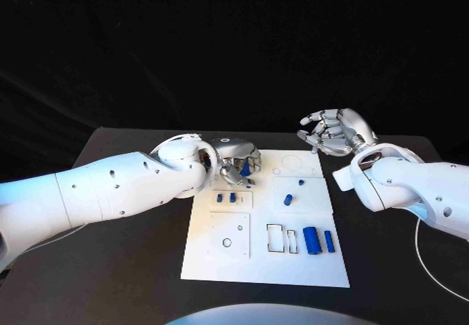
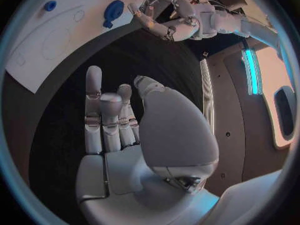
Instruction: Assemble the parts on the task board
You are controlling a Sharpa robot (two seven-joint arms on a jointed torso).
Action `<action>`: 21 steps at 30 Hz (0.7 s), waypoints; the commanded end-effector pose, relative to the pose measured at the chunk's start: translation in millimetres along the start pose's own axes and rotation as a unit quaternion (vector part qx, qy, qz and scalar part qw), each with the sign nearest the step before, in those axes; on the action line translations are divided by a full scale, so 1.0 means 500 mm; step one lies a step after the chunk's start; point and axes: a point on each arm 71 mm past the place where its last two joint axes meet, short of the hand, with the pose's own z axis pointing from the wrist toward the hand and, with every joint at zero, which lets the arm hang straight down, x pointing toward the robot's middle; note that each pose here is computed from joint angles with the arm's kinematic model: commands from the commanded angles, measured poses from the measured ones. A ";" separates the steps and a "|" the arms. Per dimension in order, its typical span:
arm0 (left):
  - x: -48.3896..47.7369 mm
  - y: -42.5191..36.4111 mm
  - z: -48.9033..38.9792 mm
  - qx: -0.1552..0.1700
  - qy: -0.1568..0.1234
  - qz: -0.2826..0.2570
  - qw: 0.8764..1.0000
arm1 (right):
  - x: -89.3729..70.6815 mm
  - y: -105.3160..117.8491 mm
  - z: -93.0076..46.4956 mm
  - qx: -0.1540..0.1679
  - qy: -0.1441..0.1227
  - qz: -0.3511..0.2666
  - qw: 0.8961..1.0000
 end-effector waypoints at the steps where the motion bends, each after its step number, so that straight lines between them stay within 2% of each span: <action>1: 0.013 -0.002 0.006 0.005 0.042 0.047 0.998 | -0.004 0.006 -0.001 -0.018 -0.021 0.009 1.000; 9: 0.020 0.005 0.020 -0.007 0.056 0.062 0.996 | -0.005 0.007 -0.003 -0.020 -0.024 0.013 0.999; 21: 0.024 0.019 0.027 -0.015 0.067 0.057 0.996 | -0.001 0.010 -0.002 -0.024 -0.019 0.020 0.999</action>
